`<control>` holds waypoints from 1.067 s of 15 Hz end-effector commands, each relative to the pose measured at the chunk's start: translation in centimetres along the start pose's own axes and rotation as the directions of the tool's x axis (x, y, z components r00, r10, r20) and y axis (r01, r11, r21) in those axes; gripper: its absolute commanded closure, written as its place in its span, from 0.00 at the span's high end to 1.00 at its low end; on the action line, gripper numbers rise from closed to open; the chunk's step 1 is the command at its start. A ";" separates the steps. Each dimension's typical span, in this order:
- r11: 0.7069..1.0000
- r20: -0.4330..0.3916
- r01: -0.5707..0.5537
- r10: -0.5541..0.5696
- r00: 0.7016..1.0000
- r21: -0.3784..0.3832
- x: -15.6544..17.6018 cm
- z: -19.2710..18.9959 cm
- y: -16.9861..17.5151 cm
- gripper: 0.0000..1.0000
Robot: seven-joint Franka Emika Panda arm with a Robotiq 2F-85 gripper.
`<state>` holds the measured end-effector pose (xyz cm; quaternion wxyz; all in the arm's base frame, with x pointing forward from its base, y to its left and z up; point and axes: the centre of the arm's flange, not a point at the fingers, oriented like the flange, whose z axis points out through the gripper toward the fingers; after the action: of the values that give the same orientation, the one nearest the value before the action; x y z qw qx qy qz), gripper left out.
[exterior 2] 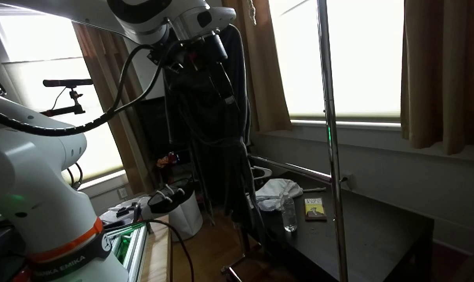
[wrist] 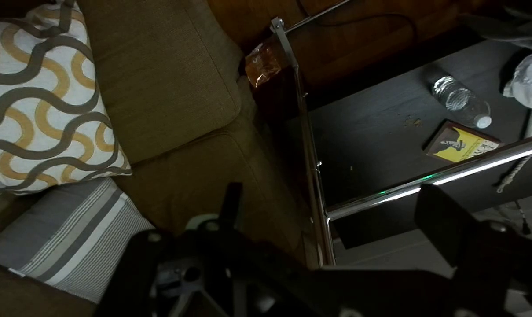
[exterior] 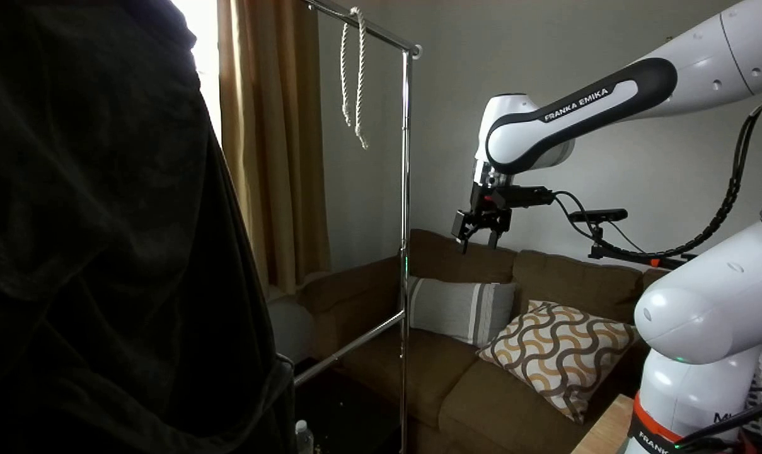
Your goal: Remove the white rope from the top railing and hang it on the bottom railing
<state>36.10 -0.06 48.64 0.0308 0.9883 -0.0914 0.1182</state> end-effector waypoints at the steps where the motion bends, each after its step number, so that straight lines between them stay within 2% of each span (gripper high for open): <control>1: 1.000 0.000 0.000 0.000 1.000 0.000 0.0 0.0 0.0 1.00; 5: 0.993 -0.071 0.096 -0.092 0.993 0.061 1.2 -3.2 -3.0 1.00; 8: 0.979 -0.148 0.191 -0.178 0.973 0.077 2.5 -7.3 -6.2 1.00; 10: 0.966 -0.223 0.250 -0.230 0.947 0.063 3.2 -10.5 -8.2 1.00; 13: 0.931 -0.337 0.358 -0.317 0.887 0.067 4.6 -14.6 -10.2 1.00; 16: 0.923 -0.443 0.379 -0.311 0.841 0.070 6.4 -18.7 -10.6 1.00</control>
<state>38.12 10.50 64.83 0.0065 0.9509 0.0879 0.2968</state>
